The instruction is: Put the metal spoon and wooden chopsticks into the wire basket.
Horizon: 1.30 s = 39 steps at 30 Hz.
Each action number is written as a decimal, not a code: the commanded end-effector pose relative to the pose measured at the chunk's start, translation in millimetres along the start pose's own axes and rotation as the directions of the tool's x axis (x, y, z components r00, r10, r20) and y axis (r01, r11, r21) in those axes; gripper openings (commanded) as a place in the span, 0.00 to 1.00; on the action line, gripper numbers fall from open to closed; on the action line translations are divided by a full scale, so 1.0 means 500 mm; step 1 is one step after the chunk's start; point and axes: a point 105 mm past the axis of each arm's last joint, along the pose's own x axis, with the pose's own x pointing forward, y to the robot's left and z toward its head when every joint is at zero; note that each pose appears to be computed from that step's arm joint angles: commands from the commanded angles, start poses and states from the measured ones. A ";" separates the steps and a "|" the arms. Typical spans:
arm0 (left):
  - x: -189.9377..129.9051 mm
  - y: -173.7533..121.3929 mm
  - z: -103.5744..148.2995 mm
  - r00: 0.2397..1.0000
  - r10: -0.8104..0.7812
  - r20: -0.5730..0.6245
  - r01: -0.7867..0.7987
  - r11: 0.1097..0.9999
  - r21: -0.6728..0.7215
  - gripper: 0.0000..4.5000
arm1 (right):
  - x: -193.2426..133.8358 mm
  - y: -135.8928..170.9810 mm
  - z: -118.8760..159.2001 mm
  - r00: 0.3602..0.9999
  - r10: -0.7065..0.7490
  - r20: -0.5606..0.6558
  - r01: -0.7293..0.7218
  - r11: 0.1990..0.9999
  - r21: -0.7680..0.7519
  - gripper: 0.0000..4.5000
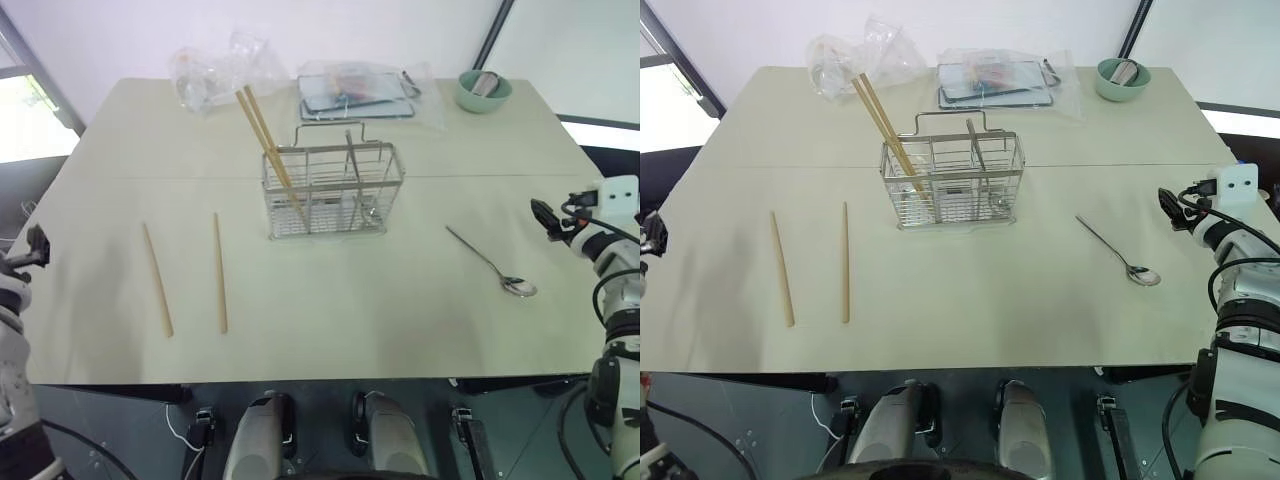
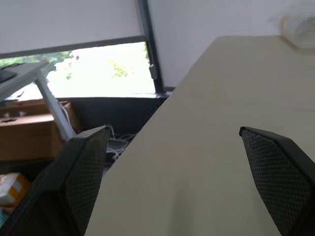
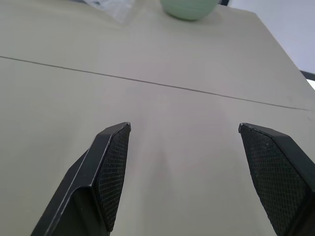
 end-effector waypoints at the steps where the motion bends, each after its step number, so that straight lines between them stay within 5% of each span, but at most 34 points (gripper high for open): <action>1: 0.004 -0.061 0.081 0.974 -0.210 0.087 0.214 0.976 -0.031 0.98 | 0.003 -0.014 0.089 0.997 0.045 0.063 -0.039 0.995 -0.091 0.80; 6: -0.044 -0.212 0.184 0.761 -0.632 0.143 0.645 0.761 -0.069 0.98 | 0.016 0.022 0.134 0.974 0.225 -0.026 -0.226 0.956 -0.185 0.80; 9: -0.141 -0.314 0.205 0.456 -0.886 0.085 0.889 0.457 -0.005 0.98 | 0.013 0.060 0.146 0.912 0.377 -0.160 -0.405 0.888 -0.219 0.80; 14: -0.238 -0.392 0.184 0.120 -0.992 -0.034 0.993 0.120 -0.006 0.98 | -0.006 0.107 0.134 0.765 0.534 -0.360 -0.617 0.768 -0.173 0.80; 17: -0.260 -0.410 0.172 0.012 -0.997 -0.076 1.000 0.013 -0.018 0.98 | -0.016 0.121 0.128 0.700 0.572 -0.429 -0.677 0.722 -0.144 0.80; 26: -0.271 -0.449 0.165 -0.120 -0.986 -0.113 0.992 -0.123 0.019 0.98 | -0.031 0.134 0.052 0.612 0.578 -0.539 -0.705 0.708 -0.043 0.80; 39: -0.259 -0.458 0.184 -0.110 -0.990 -0.088 0.992 -0.115 0.052 0.98 | -0.056 0.172 -0.026 0.541 0.614 -0.575 -0.708 0.701 0.083 0.80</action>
